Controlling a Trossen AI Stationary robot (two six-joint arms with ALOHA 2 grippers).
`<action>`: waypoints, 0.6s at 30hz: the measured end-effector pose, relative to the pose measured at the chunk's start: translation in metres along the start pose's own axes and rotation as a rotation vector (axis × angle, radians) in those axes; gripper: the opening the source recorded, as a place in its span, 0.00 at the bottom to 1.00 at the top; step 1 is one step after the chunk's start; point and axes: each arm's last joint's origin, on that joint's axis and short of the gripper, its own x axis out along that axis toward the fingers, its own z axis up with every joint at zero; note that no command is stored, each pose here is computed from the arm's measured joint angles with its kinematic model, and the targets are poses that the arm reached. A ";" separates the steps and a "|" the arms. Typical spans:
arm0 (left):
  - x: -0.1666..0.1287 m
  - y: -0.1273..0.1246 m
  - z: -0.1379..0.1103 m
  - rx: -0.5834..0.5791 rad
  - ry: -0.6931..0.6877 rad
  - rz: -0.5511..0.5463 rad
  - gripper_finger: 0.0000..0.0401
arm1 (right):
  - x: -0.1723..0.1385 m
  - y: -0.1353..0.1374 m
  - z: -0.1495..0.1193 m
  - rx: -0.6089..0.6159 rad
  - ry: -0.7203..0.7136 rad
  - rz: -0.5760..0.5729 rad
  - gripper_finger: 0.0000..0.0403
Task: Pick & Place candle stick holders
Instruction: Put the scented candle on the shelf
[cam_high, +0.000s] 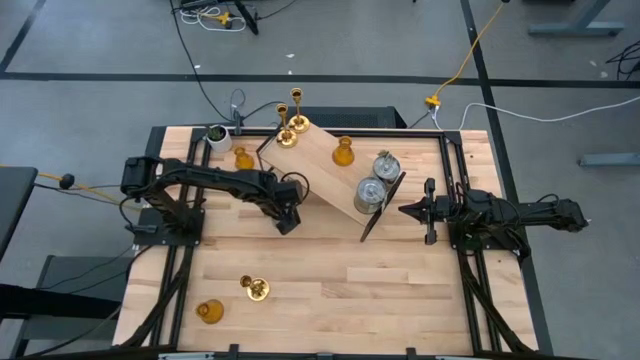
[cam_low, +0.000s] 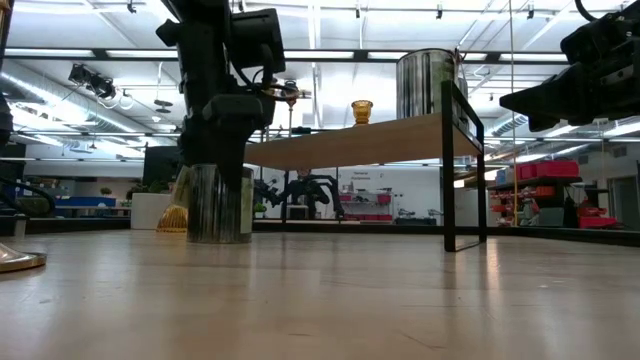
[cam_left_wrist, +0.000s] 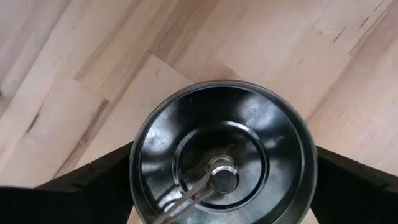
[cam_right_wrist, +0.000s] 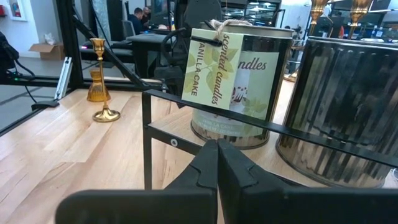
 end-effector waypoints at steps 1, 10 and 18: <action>0.000 0.000 0.000 0.000 0.000 0.000 0.95 | 0.000 0.000 0.000 0.000 0.001 0.000 0.01; -0.004 -0.008 -0.005 0.033 0.021 -0.001 0.93 | 0.000 0.000 0.000 0.000 0.000 0.000 0.01; -0.037 -0.015 0.008 0.064 0.064 -0.009 0.93 | 0.000 0.000 0.000 0.000 0.000 0.000 0.01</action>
